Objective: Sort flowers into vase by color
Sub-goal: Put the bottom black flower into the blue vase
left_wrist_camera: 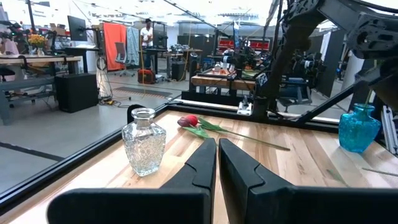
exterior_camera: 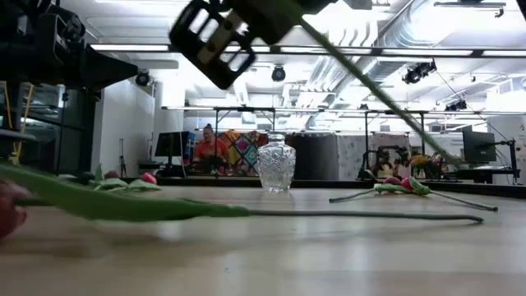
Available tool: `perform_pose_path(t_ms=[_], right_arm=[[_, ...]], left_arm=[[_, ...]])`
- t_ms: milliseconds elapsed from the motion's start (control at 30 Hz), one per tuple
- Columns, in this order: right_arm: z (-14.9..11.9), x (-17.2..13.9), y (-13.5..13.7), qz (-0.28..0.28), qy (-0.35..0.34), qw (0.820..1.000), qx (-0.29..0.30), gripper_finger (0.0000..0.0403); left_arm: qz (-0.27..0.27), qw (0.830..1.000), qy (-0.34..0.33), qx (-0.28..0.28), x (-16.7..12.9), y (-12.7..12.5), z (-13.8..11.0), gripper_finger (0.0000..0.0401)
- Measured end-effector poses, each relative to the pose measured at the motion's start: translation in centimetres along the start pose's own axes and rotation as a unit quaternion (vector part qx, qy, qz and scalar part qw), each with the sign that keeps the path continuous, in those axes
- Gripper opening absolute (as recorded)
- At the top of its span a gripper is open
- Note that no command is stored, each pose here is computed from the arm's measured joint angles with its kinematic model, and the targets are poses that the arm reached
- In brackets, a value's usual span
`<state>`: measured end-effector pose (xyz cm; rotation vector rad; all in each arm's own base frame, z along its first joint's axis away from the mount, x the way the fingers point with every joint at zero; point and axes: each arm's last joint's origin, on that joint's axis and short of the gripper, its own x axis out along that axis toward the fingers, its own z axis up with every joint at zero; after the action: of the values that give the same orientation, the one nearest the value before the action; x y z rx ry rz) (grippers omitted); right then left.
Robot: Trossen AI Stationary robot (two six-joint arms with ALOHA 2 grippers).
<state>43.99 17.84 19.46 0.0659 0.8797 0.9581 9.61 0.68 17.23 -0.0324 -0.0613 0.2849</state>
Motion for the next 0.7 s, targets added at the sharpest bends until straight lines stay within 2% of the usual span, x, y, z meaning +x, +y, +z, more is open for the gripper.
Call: perform_pose_path(t_ms=[267, 333, 500, 600, 700], right_arm=[[0.8, -0.9, -1.2, -0.012, -0.043, 0.997, -0.058, 0.0], [0.9, -1.2, -1.7, -0.03, -0.052, 0.996, -0.066, 0.0], [0.9, -3.6, -3.1, -0.131, -0.038, 0.989, -0.062, 0.0], [1.8, -7.4, -2.9, -0.205, -0.043, 0.976, -0.058, 0.0], [2.8, -12.0, -1.4, -0.294, -0.046, 0.952, -0.068, 0.0]], left_arm=[[0.0, 1.0, 0.0, 0.0, 0.0, 0.0, 0.0, 0.0008], [0.0, 1.0, 0.0, 0.0, 0.0, 0.0, 0.0, 0.0008], [0.0, 1.0, 0.0, 0.0, 0.0, 0.0, 0.0, 0.0008], [0.0, 1.0, 0.0, 0.0, 0.0, 0.0, 0.0, 0.0008], [0.0, 1.0, 0.0, 0.0, 0.0, 0.0, 0.0, 0.0008]])
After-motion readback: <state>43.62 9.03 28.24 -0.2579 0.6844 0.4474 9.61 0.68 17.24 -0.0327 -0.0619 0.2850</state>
